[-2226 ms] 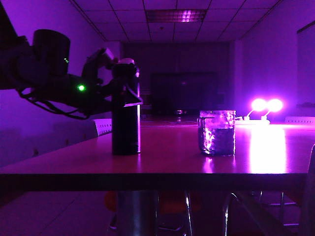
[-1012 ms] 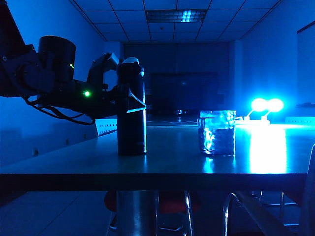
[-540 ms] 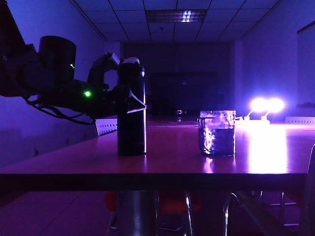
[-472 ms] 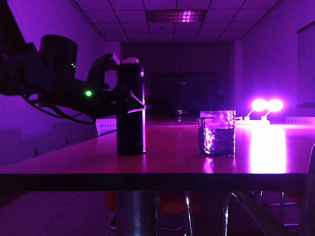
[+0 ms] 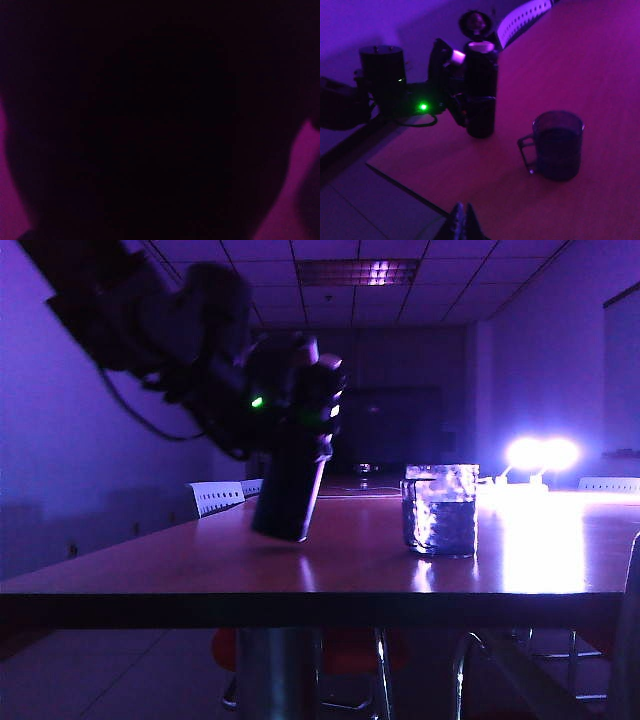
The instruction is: Pick up the black thermos cup, pour some water from it into the cup, and then put the thermos cup back on the table.
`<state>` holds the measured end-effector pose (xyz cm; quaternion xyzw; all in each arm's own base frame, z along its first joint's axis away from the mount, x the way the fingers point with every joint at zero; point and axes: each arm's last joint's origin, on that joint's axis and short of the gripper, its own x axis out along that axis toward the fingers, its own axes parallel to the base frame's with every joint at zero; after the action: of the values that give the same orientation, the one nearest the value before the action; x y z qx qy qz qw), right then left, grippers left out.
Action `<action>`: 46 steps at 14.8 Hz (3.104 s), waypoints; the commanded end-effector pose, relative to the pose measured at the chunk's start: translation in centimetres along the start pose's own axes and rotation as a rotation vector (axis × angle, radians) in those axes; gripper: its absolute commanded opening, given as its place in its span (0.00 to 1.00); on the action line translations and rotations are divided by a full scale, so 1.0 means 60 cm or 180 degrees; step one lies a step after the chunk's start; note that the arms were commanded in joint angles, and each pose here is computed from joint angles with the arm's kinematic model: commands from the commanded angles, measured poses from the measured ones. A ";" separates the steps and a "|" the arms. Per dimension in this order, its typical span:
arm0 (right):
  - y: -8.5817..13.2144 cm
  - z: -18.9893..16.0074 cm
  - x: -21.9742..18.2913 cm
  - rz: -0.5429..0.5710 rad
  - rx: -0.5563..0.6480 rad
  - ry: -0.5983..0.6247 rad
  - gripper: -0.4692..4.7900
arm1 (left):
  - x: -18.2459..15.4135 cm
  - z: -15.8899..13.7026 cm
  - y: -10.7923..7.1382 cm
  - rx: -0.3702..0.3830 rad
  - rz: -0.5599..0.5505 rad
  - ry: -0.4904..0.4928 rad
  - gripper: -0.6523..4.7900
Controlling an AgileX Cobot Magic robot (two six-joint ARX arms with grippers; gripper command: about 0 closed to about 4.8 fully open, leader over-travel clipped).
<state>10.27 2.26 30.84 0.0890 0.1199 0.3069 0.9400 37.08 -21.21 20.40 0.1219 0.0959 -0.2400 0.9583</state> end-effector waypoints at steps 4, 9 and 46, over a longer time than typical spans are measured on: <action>0.001 0.004 0.000 0.0011 -0.0114 -0.0041 0.09 | -0.003 0.044 0.002 -0.0009 0.0084 -0.0412 0.73; 0.000 0.004 0.001 0.0010 -0.0128 -0.0030 0.09 | -0.005 0.045 -0.024 0.0319 0.0322 -0.0283 0.73; -0.001 -0.003 0.001 0.0009 -0.0134 0.0088 0.09 | 0.038 0.075 -0.117 0.2839 0.0664 0.0127 0.73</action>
<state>10.34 2.27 30.40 0.0685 0.1346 0.3084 0.9392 36.29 -29.18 21.31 0.5406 0.0283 -0.1755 0.8223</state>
